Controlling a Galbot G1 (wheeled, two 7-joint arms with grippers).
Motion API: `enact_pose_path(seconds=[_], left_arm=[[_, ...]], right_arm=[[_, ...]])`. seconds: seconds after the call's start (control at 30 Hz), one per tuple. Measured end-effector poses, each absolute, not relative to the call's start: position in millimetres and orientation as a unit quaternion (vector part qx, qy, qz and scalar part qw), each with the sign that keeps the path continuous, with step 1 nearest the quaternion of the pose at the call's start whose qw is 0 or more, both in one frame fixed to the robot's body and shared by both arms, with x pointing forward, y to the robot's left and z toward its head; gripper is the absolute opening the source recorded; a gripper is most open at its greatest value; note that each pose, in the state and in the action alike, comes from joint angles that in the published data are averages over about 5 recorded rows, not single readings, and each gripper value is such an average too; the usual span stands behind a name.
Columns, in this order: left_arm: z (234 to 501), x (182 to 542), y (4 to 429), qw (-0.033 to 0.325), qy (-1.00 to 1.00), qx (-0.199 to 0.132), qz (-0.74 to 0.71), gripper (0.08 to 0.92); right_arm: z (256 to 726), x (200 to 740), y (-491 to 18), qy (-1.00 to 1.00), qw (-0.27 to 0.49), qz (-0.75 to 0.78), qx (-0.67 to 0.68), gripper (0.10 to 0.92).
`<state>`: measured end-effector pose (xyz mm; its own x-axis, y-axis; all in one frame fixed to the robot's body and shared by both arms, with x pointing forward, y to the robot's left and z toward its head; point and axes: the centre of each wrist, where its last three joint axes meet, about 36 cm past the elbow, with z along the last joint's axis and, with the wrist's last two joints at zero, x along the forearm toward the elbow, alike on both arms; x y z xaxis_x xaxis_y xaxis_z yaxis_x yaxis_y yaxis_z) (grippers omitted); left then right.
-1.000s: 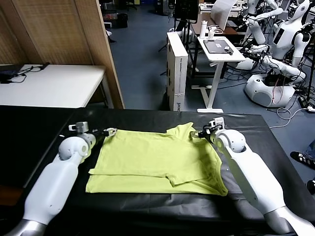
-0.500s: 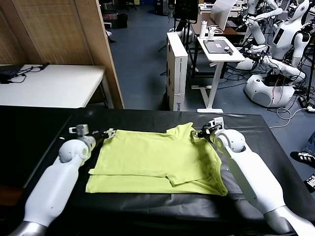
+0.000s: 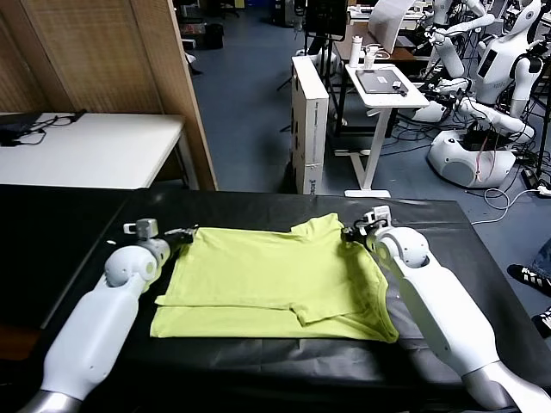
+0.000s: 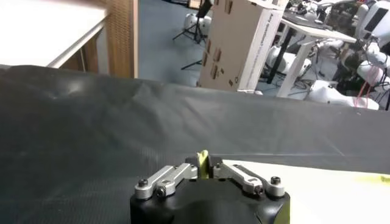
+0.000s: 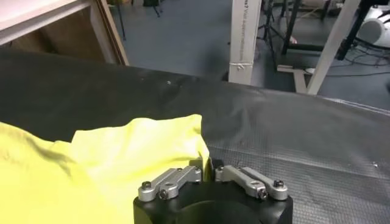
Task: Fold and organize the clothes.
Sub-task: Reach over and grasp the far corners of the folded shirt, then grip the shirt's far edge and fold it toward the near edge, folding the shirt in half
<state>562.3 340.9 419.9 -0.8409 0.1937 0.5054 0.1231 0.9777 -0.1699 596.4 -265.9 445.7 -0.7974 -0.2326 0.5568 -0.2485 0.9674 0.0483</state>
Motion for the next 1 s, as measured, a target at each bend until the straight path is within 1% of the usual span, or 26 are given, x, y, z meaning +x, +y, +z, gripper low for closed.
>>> enact_pose_path(seconds=[0.27, 0.43, 0.7, 0.83, 1.0], left_arm=[[437, 548, 341, 0.254, -0.960, -0.085, 0.078, 0.190], [447, 531, 341, 0.245, -0.962, -0.093, 0.084, 0.189], [460, 483, 341, 0.235, -0.963, -0.104, 0.077, 0.189], [460, 457, 343, 0.227, -0.965, -0.108, 0.072, 0.189], [457, 428, 348, 0.227, -0.966, -0.103, 0.073, 0.189]], right_arm=[[455, 578, -274, -0.965, 0.228, -0.024, 0.126, 0.140], [459, 557, -282, -0.967, 0.216, -0.024, 0.131, 0.140], [465, 510, -295, -0.965, 0.221, -0.002, 0.139, 0.140], [471, 485, -300, -0.965, 0.220, 0.012, 0.144, 0.140], [473, 458, -304, -0.963, 0.222, 0.025, 0.148, 0.140]])
